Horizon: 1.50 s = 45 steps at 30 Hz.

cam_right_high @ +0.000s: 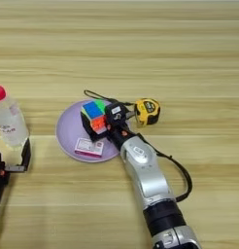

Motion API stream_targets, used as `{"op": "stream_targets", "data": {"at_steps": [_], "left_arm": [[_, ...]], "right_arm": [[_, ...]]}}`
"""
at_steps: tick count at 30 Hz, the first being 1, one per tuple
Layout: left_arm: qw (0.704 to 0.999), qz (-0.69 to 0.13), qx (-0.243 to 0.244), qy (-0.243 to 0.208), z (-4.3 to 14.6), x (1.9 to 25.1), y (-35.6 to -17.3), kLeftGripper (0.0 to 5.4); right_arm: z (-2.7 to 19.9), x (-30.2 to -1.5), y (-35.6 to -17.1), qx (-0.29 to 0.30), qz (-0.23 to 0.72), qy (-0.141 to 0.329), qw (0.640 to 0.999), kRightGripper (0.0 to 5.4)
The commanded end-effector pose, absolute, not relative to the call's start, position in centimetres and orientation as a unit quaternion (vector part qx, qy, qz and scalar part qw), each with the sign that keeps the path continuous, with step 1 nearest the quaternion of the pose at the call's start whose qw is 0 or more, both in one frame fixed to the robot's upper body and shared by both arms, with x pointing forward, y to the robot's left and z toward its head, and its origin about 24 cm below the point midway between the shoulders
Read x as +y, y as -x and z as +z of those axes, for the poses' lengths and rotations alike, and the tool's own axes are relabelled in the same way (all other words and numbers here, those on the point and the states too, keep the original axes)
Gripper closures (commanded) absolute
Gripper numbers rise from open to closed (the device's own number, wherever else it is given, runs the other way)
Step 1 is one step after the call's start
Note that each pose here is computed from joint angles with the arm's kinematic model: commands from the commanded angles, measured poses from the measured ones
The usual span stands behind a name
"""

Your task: Move the objects on the table

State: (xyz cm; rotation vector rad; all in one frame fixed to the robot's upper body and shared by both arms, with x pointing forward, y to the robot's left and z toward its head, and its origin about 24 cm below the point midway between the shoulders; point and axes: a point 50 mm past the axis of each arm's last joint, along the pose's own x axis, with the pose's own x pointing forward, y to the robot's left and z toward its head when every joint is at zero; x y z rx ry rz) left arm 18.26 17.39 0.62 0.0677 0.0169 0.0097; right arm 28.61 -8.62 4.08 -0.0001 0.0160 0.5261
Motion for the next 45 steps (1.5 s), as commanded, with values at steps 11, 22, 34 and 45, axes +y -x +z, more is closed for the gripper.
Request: {"op": "stream_targets", "data": {"at_steps": [11,22,34,45], "left_arm": [[0.999,-0.001,0.016,-0.040,0.5,17.2,-18.1,0.02],[0.999,-0.001,0.015,-0.039,0.6,17.1,-18.0,0.00],[0.999,-0.001,0.016,-0.040,0.5,17.1,-18.0,0.00],[0.999,-0.001,0.017,-0.039,0.5,17.0,-18.0,0.00]], "right_arm": [[3.0,-7.4,-30.4,0.023,0.261,0.002,0.965,0.00],[2.3,-7.4,-30.5,0.036,0.259,-0.002,0.965,0.18],[2.4,-7.6,-30.7,0.033,0.251,-0.003,0.967,1.41],[3.1,-8.1,-30.5,0.020,0.248,-0.004,0.969,2.08]]}}
